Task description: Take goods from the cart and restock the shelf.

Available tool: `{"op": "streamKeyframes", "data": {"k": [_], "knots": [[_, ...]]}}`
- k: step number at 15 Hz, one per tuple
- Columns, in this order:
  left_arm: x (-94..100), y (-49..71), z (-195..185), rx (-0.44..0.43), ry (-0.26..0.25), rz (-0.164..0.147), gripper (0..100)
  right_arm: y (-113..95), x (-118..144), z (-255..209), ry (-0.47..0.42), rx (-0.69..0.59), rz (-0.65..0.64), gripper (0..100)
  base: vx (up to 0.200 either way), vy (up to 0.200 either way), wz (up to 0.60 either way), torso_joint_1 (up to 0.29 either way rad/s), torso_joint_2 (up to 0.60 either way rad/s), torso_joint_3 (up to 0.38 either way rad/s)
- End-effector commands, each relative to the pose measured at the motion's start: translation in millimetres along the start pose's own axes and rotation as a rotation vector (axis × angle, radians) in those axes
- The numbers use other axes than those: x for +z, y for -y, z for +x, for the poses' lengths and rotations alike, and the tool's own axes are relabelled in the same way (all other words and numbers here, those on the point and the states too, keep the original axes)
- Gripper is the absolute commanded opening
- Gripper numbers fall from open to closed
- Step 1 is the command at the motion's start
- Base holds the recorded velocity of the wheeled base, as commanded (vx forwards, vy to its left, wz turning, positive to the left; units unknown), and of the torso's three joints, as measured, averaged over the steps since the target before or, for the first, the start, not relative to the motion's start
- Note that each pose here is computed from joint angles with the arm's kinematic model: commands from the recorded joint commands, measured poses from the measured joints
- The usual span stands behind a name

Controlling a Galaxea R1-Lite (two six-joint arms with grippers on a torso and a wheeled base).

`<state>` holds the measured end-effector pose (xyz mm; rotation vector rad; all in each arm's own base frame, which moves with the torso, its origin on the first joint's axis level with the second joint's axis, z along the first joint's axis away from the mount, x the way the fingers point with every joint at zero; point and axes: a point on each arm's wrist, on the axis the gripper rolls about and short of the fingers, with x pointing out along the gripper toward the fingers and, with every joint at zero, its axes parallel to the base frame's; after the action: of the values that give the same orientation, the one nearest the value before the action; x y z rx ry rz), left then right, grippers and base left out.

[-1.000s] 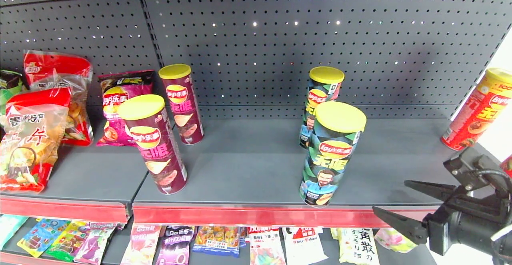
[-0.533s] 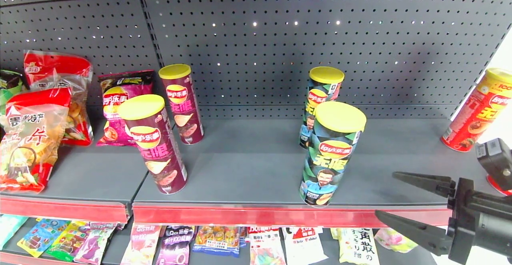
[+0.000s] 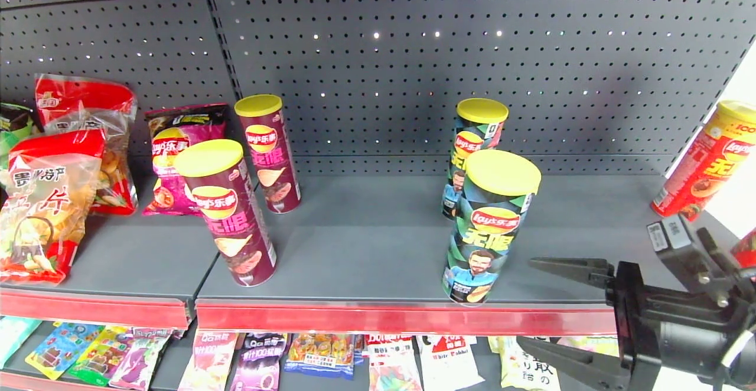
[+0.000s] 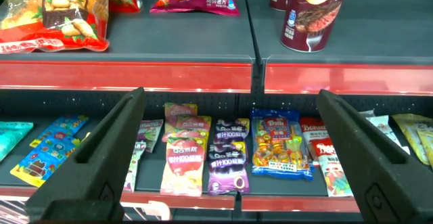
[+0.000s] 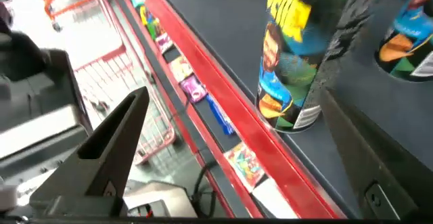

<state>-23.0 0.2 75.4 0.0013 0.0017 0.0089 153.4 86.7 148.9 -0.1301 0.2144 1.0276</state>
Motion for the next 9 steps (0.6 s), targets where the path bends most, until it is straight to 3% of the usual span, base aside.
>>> {"op": "streamKeyframes", "data": {"k": [1,5,9], "knots": [[0.0,0.0,0.1,0.000,-0.001,0.000,100,7.5,-7.8,13.9,-0.051,0.012,-0.002,100,0.000,0.000,0.00,0.000,0.00,0.000],[0.0,0.0,0.1,0.000,-0.001,0.000,100,22.6,-10.1,36.7,-0.052,0.030,-0.028,100,0.000,0.000,0.00,0.000,0.00,0.000],[0.0,0.0,0.1,0.000,-0.001,0.000,100,42.9,-9.3,36.7,-0.051,-0.043,-0.015,100,0.000,0.000,0.00,0.000,0.00,0.000]]}}
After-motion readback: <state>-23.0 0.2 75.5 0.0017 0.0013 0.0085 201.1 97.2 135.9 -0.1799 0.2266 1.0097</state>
